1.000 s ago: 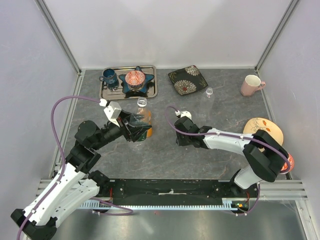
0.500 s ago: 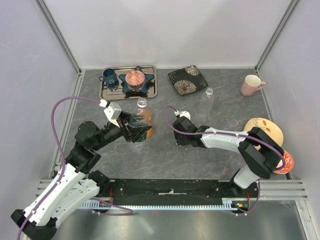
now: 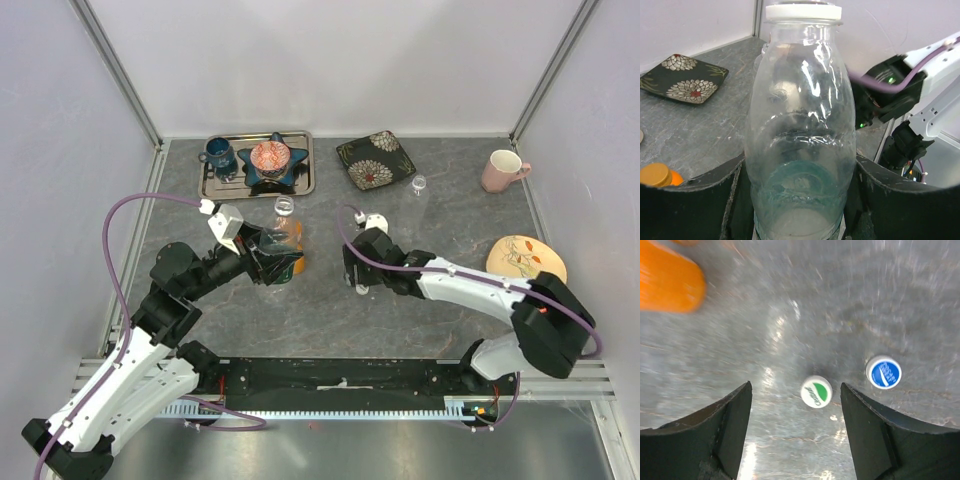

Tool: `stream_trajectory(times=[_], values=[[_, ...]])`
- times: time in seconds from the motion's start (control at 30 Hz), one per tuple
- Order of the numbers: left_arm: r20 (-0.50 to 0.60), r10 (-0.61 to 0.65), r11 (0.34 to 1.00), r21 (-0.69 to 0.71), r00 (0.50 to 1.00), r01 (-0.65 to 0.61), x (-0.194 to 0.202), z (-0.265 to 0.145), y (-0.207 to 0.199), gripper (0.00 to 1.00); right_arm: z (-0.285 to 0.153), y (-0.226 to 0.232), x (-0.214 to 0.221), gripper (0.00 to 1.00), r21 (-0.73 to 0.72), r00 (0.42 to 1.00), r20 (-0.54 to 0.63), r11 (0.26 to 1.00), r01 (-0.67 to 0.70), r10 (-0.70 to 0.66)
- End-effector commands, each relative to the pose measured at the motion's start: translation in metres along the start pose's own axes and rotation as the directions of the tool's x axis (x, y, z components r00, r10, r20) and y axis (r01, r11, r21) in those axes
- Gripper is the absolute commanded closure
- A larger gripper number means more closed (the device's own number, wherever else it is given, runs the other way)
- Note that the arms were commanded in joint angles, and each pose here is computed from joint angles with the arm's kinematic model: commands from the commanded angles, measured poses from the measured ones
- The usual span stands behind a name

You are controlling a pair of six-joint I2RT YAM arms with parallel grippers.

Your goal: Unscrew the bottle caps

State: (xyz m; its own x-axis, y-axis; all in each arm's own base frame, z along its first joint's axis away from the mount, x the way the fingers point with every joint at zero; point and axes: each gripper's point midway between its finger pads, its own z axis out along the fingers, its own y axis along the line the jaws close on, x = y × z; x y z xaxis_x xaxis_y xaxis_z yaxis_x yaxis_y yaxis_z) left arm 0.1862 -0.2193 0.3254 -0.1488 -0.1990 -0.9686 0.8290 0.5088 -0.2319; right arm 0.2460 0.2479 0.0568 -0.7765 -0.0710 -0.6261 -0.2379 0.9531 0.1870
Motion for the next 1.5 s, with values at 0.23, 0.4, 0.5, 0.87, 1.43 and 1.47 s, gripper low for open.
stream_trajectory(times=[0.23, 0.4, 0.5, 0.87, 1.43, 1.47], values=[[-0.045, 0.023, 0.998, 0.061, 0.999, -0.020, -0.006, 0.020, -0.003, 0.48, -0.177, 0.040, -0.195, 0.21, -0.151, 0.870, 0.474, 0.986, -0.074, 0.137], [-0.159, -0.006, 0.975, 0.219, 0.987, 0.042, 0.000, 0.037, -0.024, 0.48, -0.261, 0.070, -0.222, 0.20, -0.383, 0.812, 0.551, 0.923, 0.043, 0.191], [-0.206, -0.016, 0.943, 0.322, 0.978, 0.083, 0.001, 0.047, -0.039, 0.48, -0.279, 0.082, -0.222, 0.19, -0.442, 0.816, 0.548, 0.891, 0.098, 0.183], [-0.253, -0.010, 0.931, 0.350, 0.967, 0.101, 0.005, 0.071, -0.049, 0.46, -0.271, 0.101, -0.207, 0.18, -0.520, 0.846, 0.509, 0.840, 0.156, 0.159], [-0.282, 0.030, 0.900, 0.425, 0.959, 0.096, 0.013, 0.069, -0.065, 0.43, -0.261, 0.119, -0.192, 0.76, -0.590, 0.876, 0.464, 0.784, 0.194, 0.133], [-0.283, 0.030, 0.903, 0.419, 0.959, 0.095, 0.012, 0.069, -0.064, 0.41, -0.261, 0.118, -0.191, 0.81, -0.593, 0.878, 0.459, 0.783, 0.188, 0.137]])
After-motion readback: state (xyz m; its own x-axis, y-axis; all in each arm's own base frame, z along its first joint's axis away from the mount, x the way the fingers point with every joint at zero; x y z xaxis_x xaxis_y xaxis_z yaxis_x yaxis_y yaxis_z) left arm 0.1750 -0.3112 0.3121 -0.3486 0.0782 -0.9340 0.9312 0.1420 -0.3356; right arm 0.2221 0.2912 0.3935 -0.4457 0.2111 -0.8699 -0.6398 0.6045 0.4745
